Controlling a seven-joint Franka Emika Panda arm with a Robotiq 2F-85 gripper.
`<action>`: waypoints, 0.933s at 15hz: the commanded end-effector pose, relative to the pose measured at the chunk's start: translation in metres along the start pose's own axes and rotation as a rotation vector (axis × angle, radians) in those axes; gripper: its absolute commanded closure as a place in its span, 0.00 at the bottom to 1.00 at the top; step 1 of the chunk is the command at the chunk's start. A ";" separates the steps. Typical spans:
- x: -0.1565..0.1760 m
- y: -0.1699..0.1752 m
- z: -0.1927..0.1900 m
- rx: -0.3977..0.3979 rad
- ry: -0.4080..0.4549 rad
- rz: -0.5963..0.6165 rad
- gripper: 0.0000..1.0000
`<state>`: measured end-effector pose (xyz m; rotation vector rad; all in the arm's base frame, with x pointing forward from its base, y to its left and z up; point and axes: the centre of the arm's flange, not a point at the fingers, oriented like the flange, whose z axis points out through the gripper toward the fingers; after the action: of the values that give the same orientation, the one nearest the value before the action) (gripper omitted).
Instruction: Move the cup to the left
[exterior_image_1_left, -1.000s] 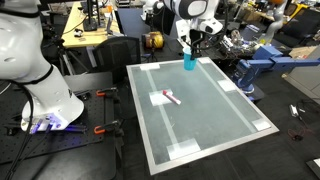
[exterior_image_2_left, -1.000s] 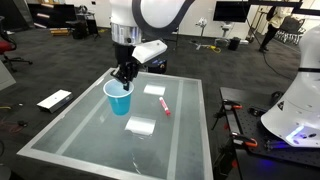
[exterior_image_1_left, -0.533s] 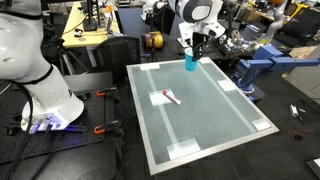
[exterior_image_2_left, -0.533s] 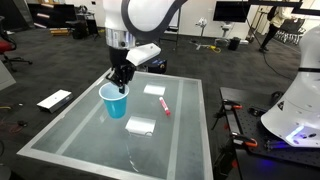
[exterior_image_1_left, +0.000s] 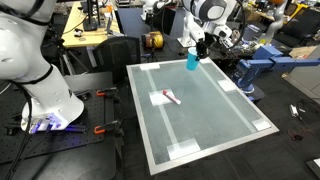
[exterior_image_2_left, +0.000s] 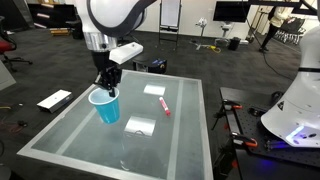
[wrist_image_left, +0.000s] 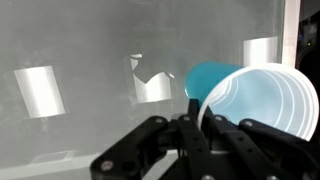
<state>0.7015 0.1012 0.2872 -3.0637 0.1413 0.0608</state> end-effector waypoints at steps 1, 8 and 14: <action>0.041 -0.021 0.005 0.001 -0.016 -0.078 0.99; 0.057 -0.044 0.025 -0.008 0.050 -0.156 0.99; 0.065 -0.060 0.035 -0.008 0.091 -0.227 0.99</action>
<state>0.7540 0.1493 0.2550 -3.0652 -0.1287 -0.0428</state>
